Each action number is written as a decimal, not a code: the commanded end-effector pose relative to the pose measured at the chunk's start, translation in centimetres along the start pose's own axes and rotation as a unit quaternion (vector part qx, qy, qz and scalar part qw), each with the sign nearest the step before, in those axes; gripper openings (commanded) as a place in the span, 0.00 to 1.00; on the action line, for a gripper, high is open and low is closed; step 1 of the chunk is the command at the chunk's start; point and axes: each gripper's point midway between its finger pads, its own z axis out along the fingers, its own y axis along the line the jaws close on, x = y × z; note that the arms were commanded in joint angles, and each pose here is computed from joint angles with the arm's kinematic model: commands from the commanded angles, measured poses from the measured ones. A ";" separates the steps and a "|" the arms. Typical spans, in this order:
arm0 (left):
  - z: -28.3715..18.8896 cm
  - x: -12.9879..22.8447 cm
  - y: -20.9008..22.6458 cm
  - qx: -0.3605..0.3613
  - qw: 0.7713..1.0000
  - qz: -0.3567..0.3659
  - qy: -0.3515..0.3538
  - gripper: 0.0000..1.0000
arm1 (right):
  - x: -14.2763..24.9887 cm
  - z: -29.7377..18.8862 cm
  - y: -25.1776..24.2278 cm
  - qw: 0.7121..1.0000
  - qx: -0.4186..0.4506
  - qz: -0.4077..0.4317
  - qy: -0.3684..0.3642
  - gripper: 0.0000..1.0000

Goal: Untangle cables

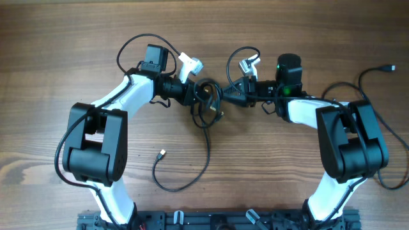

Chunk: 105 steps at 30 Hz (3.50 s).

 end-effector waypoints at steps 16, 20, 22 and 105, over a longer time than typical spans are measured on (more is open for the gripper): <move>-0.6 0.6 3.9 -0.106 0.992 -0.068 0.011 0.20 | 0.1 -2.6 -7.5 0.966 0.247 -0.017 -0.076 0.39; -0.4 0.5 2.6 -0.069 0.995 -0.065 0.008 0.22 | -0.5 -2.7 -6.2 0.958 0.250 -0.123 -0.064 0.38; -0.3 0.4 2.1 -0.054 0.996 -0.065 0.005 0.22 | -0.8 -2.9 -6.3 0.953 0.258 -0.147 -0.065 0.36; -7.7 1.3 10.3 -0.295 0.899 -0.318 -0.064 0.65 | 4.1 6.1 -8.3 0.895 0.427 -0.037 -0.125 0.05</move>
